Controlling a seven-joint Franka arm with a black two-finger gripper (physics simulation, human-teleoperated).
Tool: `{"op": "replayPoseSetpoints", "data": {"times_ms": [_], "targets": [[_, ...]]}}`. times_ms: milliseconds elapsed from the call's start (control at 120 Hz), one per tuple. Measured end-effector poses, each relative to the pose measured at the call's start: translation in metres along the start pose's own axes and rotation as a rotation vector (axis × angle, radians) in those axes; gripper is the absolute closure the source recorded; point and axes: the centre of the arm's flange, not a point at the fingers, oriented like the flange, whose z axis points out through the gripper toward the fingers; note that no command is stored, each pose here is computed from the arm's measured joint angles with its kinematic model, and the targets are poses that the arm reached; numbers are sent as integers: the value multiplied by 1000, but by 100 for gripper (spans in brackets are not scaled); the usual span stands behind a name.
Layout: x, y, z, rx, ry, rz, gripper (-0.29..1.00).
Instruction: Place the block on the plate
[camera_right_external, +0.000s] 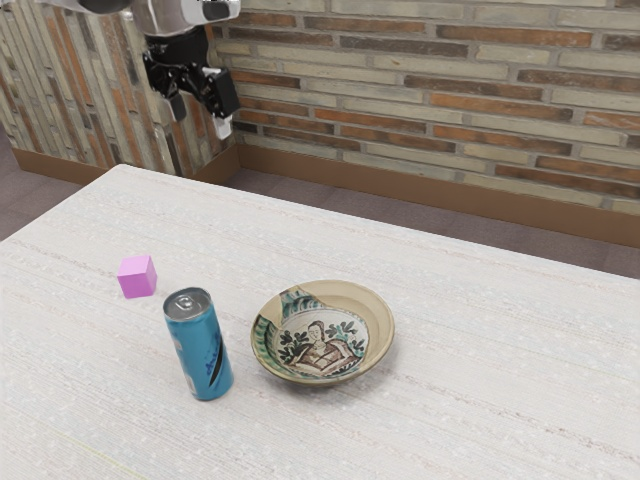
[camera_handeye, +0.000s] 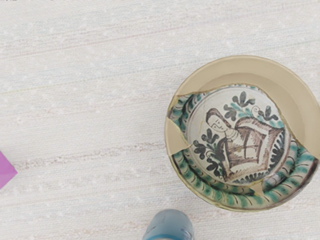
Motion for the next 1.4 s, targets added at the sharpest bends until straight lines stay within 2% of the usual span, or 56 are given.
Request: {"op": "replayPoseSetpoints", "data": {"times_ms": [100, 167, 308, 458, 592, 750, 967, 1250, 1400], "targets": [[6, 9, 9, 3, -10, 20, 0], [23, 4, 42, 9, -44, 10, 0], [49, -132, 164, -14, -155, -249, 0], [56, -183, 250, -68, -188, -382, 0], [44, -235, 315, -79, -214, -513, 0], [9, -288, 356, -85, -236, -645, 0], [-22, -322, 400, -75, -254, -706, 0], [-14, -343, 435, -63, -223, -714, 0], [-12, -344, 452, -83, -225, -721, 0]]}}
